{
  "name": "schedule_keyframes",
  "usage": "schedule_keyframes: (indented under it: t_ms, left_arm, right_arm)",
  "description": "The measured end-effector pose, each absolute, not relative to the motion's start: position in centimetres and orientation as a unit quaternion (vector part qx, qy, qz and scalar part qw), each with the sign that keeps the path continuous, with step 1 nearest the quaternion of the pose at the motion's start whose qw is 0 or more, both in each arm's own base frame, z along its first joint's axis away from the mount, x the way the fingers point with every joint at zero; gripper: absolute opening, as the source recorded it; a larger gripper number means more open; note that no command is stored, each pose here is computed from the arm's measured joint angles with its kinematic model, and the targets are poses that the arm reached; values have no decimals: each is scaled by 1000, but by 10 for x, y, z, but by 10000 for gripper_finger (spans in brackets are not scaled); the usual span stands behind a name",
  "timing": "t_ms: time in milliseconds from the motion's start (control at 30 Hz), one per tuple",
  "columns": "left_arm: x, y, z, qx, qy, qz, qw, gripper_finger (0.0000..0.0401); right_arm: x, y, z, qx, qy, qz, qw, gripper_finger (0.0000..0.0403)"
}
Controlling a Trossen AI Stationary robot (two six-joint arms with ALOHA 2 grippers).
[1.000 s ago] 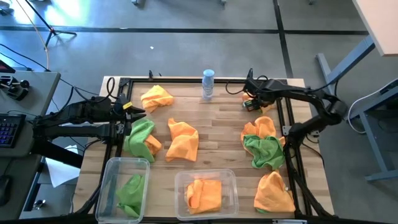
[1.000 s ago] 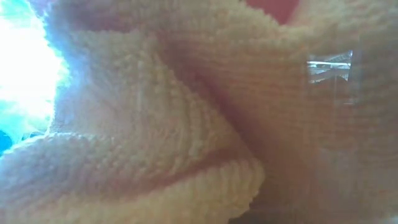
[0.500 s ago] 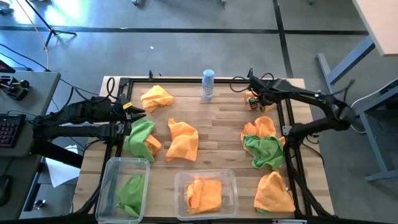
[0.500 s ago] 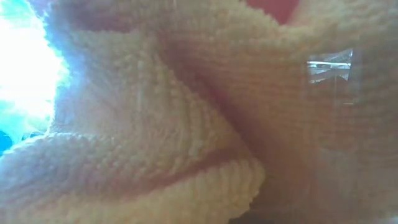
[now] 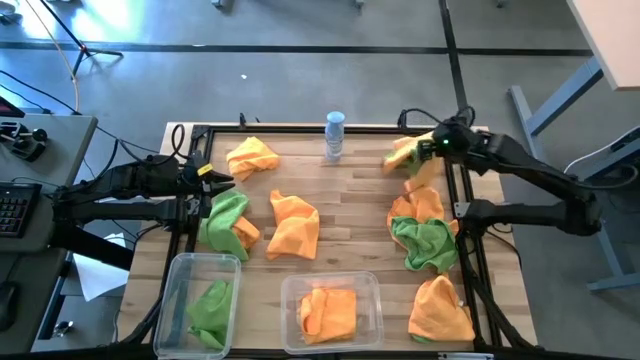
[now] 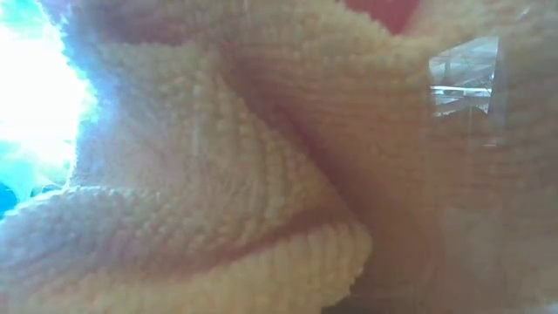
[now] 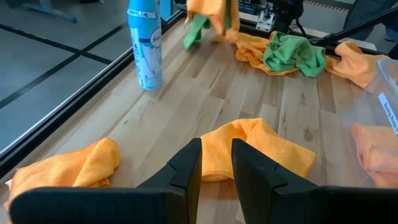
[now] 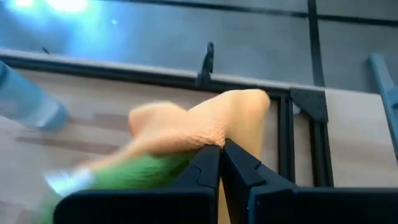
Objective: Sort microfiber towel by color & place in baskets
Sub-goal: Put the orange microfiber towel into the right transparent bin
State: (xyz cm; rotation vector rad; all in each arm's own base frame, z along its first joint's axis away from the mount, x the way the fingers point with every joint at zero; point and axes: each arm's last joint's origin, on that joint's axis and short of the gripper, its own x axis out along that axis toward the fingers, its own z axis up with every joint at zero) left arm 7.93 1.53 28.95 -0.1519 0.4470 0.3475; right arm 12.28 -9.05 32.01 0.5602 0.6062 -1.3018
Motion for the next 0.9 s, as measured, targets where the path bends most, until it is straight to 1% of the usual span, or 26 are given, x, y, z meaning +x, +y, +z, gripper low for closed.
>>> schedule_keyframes:
  t_ms: [167, 233, 367, 433, 767, 900]
  left_arm:
    - [79, 15, 290, -75, 220, 171, 957, 74]
    - [79, 15, 290, -75, 220, 171, 957, 74]
    - [79, 15, 290, -75, 220, 171, 957, 74]
    - [79, 15, 290, -75, 220, 171, 957, 74]
    - [79, 15, 290, -75, 220, 171, 957, 74]
    - [79, 15, 290, -75, 220, 171, 957, 74]
  right_arm:
    - [123, -88, 341, 235, 262, -571, 741, 0]
    - [123, -88, 346, 228, 256, -578, 741, 0]
    - [123, -85, 351, 223, 257, -567, 750, 0]
    - [122, -84, 350, 214, 266, -575, 744, 0]
    - [125, -78, 355, 198, 236, -579, 755, 0]
    - [121, -71, 372, 198, 216, -577, 763, 0]
